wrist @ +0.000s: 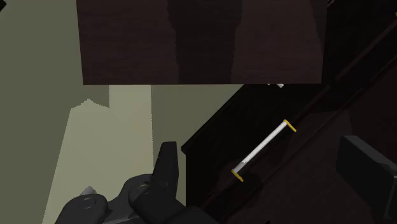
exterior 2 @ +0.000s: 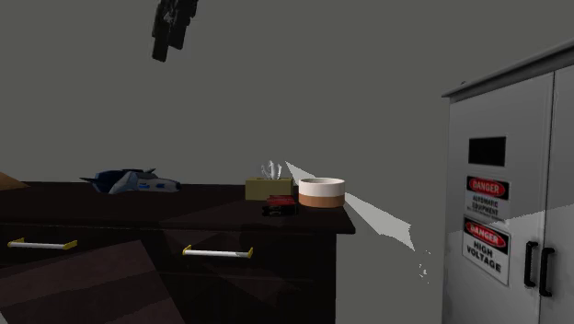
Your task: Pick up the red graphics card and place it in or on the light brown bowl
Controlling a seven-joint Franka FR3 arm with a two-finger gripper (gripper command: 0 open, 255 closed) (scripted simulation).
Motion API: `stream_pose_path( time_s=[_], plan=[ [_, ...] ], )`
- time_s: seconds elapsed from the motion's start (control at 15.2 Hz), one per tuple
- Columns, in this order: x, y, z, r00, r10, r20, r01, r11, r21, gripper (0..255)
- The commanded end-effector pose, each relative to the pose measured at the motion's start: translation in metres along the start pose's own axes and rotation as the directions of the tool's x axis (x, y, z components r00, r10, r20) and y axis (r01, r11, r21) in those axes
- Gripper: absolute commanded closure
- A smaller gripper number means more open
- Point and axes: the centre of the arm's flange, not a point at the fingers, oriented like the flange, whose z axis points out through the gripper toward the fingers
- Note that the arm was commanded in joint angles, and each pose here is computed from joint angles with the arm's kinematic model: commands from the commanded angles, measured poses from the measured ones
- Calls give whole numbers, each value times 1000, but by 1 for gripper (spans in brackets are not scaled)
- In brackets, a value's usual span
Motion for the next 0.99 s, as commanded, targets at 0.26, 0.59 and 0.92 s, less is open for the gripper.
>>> stream_pose_path(
  time_s=[0.26,0.59,0.92],
  plan=[
    [34,-21,33,1000,22,-21,-22,1000,-18,0],
    [78,-46,73,998,48,-47,-50,998,-41,0],
    [124,-69,113,994,74,-75,-79,995,-62,0]
  ],
)
